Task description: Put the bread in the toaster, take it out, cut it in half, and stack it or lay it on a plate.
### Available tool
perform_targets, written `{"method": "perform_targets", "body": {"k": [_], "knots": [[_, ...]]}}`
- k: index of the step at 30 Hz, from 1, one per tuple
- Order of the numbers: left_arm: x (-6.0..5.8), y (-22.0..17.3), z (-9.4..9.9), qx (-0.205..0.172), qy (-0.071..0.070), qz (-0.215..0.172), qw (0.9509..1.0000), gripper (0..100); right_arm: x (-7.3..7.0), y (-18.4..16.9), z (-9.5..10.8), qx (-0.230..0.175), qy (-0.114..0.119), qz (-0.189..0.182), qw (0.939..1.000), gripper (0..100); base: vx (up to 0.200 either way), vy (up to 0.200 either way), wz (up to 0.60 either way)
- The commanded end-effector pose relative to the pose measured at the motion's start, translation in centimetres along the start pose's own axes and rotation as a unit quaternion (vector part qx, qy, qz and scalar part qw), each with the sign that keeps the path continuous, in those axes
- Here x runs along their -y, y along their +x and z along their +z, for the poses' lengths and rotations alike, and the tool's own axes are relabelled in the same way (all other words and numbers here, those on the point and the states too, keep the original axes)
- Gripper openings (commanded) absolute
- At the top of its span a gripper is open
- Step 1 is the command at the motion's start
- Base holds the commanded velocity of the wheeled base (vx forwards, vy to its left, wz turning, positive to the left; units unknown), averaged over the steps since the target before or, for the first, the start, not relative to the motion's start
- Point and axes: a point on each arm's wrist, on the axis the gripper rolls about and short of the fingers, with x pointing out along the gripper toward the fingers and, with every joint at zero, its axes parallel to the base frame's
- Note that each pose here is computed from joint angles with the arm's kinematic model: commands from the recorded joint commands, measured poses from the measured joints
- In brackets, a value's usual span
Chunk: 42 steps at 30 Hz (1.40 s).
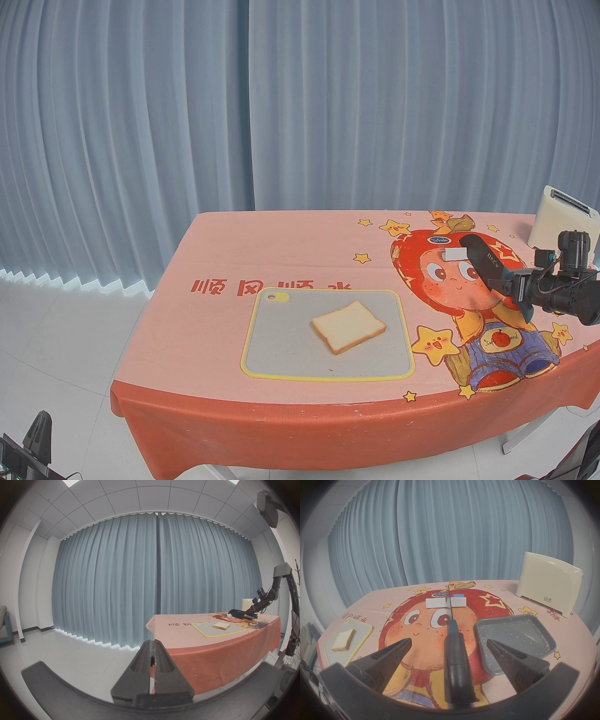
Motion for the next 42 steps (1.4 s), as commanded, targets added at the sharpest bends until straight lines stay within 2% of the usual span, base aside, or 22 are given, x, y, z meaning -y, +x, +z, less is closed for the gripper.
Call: {"method": "perform_targets", "body": {"k": [1,6,22,23,40,42], "knots": [[0.0,0.1,-0.5,-0.007,0.0,0.0,1.0,0,0.3,0.0,-0.1,-0.001,0.002,-0.004,1.0,100,0.0,0.0,0.0],[0.0,0.1,-0.5,-0.007,0.0,0.0,1.0,0,0.8,0.0,-0.3,-0.004,-0.005,-0.01,0.9999,100,0.0,0.0,0.0],[0.0,0.1,-0.5,-0.007,0.0,0.0,1.0,0,0.8,1.1,-0.8,-0.007,-0.007,-0.006,0.9999,100,0.0,0.0,0.0],[0.0,0.1,-0.5,-0.007,-0.001,0.0,1.0,0,0.8,1.1,-0.8,-0.005,-0.007,-0.007,0.9999,0,0.0,0.0,0.0],[0.0,0.1,-0.5,-0.007,0.0,0.0,1.0,0,0.7,1.0,-0.5,0.012,-0.012,-0.007,0.9998,0,0.0,0.0,0.0],[0.0,0.1,-0.5,-0.007,0.0,0.0,1.0,0,0.5,0.5,0.0,0.024,-0.014,-0.006,0.9996,0,0.0,0.0,0.0]]}}
